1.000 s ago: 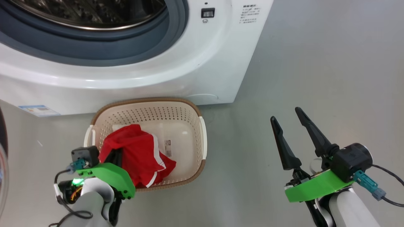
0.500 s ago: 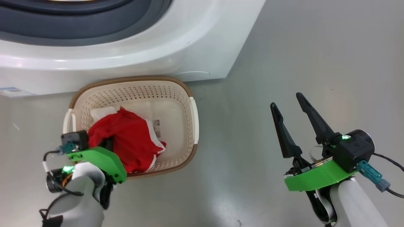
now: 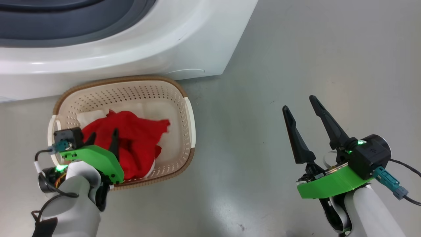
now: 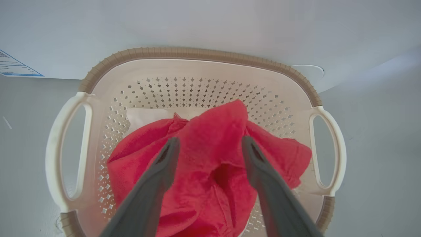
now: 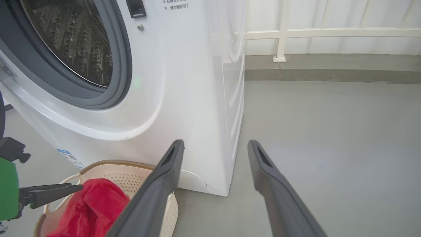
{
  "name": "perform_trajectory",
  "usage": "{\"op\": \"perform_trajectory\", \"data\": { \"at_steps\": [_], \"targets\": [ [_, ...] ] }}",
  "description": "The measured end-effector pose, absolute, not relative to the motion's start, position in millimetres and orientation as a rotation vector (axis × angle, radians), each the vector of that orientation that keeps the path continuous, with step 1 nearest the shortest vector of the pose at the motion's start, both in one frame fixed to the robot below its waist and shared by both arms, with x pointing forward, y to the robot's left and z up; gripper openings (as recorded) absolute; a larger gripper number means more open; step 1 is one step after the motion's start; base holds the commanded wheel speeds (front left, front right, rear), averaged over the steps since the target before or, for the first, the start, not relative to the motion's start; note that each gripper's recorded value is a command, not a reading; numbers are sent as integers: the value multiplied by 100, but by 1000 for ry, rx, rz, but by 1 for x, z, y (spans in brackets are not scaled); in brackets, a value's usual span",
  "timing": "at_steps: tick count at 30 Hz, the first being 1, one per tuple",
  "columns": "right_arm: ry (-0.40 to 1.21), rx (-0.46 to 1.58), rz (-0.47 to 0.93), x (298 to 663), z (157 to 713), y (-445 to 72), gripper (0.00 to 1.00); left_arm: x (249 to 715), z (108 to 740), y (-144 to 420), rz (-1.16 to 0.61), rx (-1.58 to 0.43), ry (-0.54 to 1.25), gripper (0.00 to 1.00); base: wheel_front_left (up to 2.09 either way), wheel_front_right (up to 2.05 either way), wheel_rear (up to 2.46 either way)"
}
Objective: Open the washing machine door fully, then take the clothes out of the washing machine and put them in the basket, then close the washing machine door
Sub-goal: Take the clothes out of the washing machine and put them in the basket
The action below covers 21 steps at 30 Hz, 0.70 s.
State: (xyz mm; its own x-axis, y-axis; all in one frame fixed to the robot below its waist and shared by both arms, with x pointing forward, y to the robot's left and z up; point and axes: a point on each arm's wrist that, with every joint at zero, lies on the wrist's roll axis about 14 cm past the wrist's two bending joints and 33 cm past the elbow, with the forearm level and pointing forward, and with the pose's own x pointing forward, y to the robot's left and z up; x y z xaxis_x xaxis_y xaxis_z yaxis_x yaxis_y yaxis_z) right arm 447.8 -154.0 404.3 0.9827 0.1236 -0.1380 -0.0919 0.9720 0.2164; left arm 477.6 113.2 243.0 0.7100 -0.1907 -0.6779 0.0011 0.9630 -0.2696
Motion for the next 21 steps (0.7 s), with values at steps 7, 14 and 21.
{"op": "perform_trajectory", "data": {
  "at_steps": [7,14,21],
  "targets": [
    [133,217,117,448,412,-151,100,501,273,112,-130,-268,659,100,0,0,0],
    [117,221,127,447,420,-148,100,503,302,118,-118,-268,544,100,0,0,0],
    [87,233,138,445,435,-144,100,498,352,128,-94,-310,371,100,0,0,0]
  ]
}}
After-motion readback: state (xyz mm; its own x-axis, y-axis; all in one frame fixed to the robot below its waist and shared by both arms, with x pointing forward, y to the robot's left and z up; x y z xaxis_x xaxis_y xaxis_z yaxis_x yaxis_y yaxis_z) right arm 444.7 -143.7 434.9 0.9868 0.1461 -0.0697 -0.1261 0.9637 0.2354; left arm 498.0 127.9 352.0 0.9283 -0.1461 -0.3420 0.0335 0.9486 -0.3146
